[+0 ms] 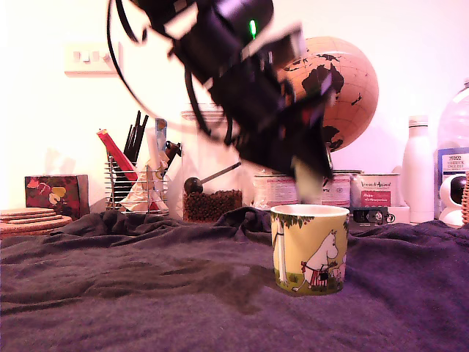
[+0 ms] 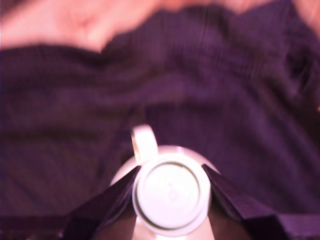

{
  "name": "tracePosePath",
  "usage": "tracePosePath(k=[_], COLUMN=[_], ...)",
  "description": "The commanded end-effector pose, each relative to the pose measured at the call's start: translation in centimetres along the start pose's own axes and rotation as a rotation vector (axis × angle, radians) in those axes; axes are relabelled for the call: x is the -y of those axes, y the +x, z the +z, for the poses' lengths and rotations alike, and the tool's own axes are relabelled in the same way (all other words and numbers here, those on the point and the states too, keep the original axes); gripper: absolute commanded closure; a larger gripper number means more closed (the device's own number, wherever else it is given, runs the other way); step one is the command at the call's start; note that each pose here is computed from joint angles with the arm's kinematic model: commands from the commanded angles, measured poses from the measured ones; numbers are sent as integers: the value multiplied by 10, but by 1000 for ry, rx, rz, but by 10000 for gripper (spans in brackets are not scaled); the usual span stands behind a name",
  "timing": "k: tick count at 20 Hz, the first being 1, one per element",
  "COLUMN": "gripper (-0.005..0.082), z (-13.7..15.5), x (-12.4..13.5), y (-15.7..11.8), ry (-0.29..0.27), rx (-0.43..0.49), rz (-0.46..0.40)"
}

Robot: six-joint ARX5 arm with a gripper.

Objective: Pick up the coffee capsules on the table and drop them inside the coffee cup

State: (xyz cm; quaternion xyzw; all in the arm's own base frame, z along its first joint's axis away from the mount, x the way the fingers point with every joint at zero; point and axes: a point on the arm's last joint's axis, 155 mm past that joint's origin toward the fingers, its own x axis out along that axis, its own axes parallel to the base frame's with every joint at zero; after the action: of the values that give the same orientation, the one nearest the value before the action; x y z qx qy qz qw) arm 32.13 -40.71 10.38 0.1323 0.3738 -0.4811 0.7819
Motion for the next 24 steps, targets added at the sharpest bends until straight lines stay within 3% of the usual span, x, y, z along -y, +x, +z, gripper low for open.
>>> tracePosePath(k=[1, 12, 17, 21, 24], gripper=[447, 438, 200, 208, 373], z=[-6, -16, -16, -17, -16], x=[-2, -1, -1, -1, -1], y=[7, 6, 6, 6, 6], ry=[4, 0, -2, -3, -1], rx=[-20, -58, -60, -64, -61], rz=[-5, -7, -7, -7, -7])
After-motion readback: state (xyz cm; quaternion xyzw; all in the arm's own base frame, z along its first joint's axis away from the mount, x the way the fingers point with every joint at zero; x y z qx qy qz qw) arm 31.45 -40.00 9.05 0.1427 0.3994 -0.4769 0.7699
